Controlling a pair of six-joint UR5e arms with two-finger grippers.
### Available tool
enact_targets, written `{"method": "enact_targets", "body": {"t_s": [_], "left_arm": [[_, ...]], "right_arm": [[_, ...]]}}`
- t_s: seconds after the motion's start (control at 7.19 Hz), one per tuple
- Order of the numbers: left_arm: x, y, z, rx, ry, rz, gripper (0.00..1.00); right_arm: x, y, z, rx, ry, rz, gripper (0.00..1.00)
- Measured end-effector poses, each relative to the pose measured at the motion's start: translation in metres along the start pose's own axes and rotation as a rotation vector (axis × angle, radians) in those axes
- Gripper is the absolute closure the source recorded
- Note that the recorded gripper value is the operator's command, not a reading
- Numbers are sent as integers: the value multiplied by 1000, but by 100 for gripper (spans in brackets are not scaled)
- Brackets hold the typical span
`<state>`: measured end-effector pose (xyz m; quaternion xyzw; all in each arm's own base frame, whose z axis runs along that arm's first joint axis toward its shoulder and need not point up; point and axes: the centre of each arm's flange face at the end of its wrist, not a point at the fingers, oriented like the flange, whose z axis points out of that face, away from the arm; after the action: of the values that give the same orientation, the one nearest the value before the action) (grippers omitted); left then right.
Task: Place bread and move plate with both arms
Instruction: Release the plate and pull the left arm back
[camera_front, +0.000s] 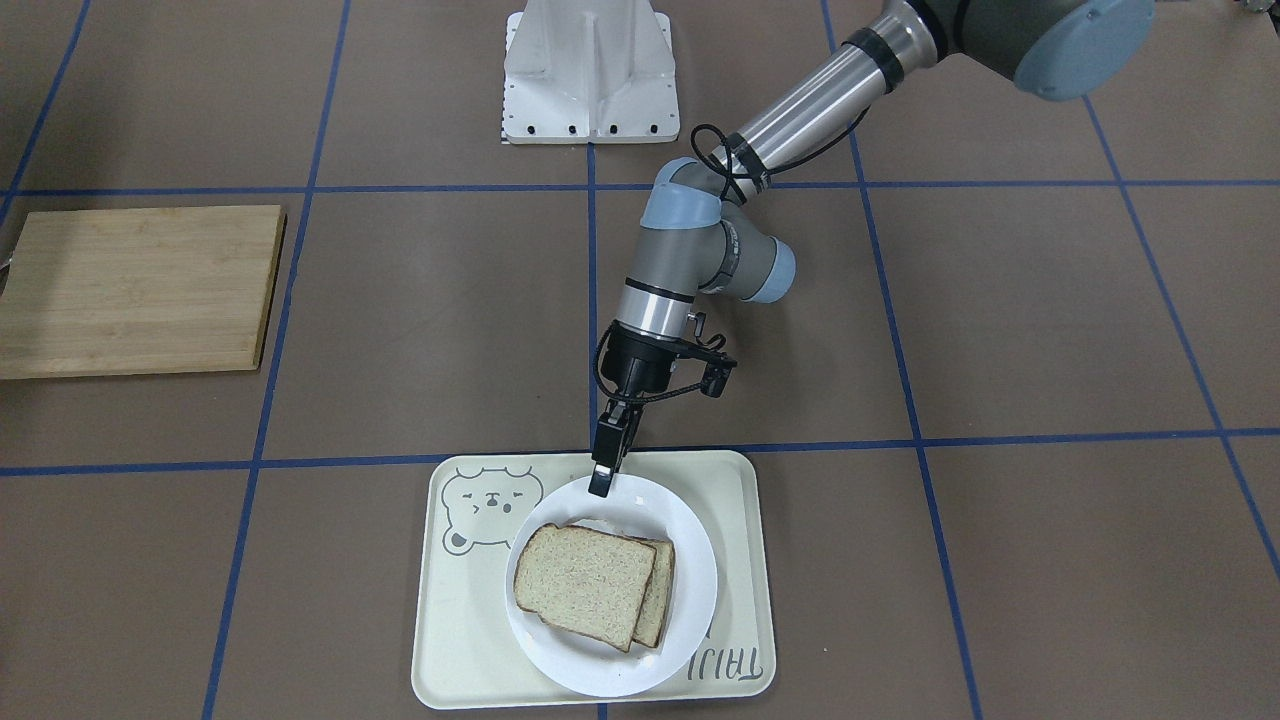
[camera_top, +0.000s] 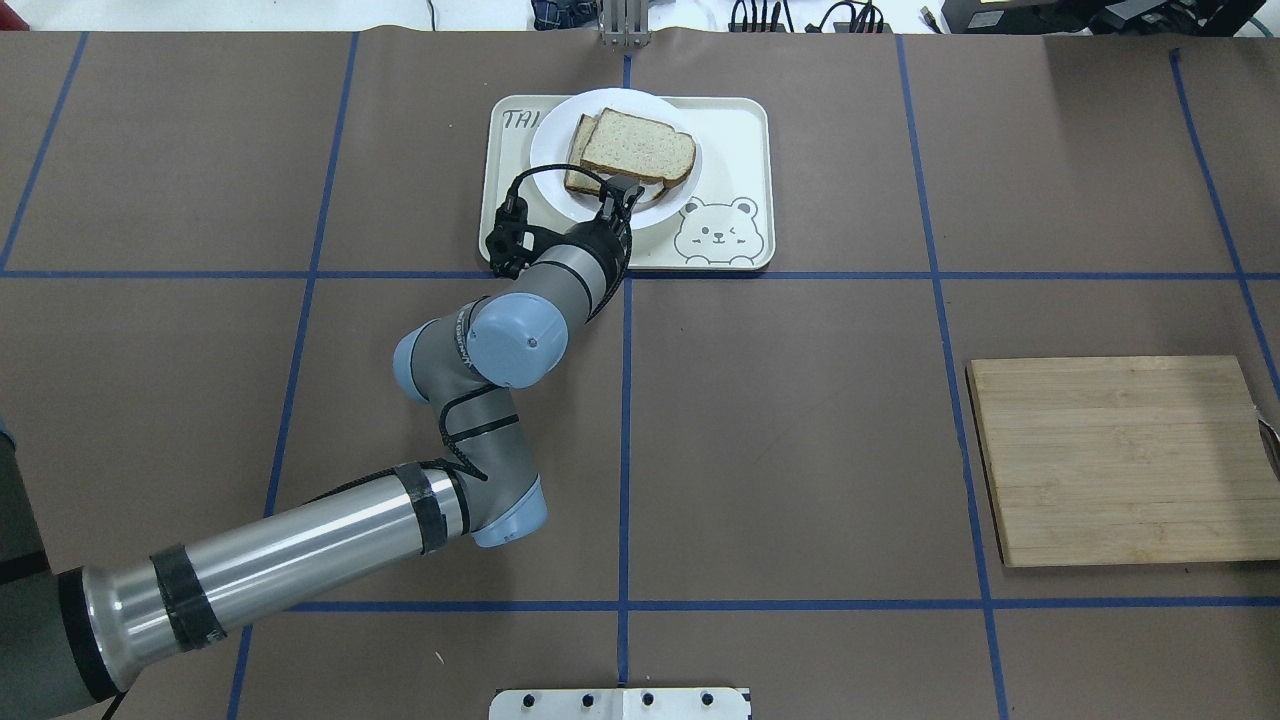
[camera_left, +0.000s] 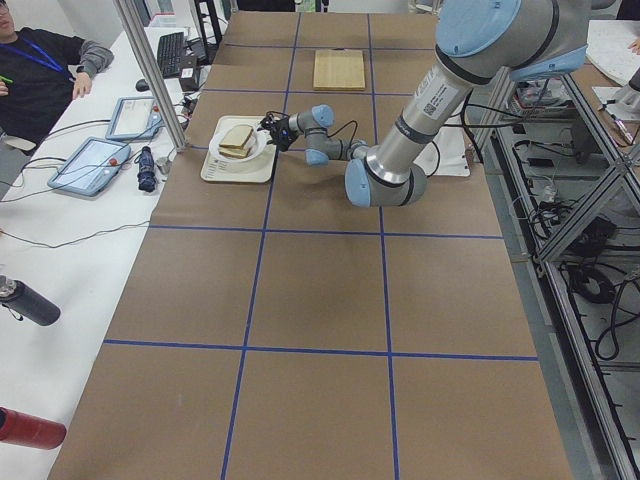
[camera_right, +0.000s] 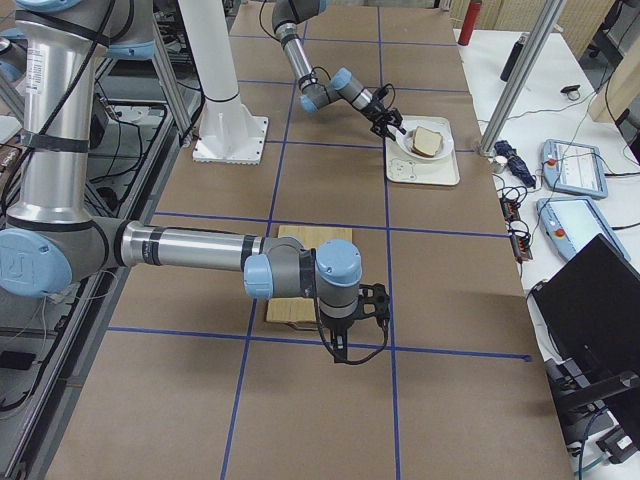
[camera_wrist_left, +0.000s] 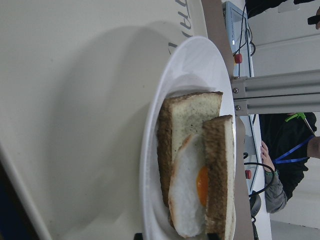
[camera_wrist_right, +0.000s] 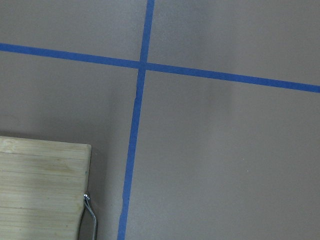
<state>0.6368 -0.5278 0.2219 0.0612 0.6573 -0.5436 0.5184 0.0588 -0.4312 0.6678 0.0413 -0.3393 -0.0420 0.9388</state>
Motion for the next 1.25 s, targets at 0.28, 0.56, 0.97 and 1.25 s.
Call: {"method": "enact_targets", "body": {"t_s": [0.28, 0.56, 0.97, 1.25], "left_arm": [[11, 3, -30, -104, -7, 59, 2], [13, -2, -65, -229, -44, 164, 2], [32, 5, -108, -259, -216, 720, 2], [35, -15, -135, -261, -362, 1137, 2]], "right_arm": [[0, 0, 0, 0, 0, 0, 0], [0, 0, 0, 1, 0, 1, 0], [2, 1, 1, -3, 0, 3, 0], [4, 2, 4, -7, -1, 6, 0]]}}
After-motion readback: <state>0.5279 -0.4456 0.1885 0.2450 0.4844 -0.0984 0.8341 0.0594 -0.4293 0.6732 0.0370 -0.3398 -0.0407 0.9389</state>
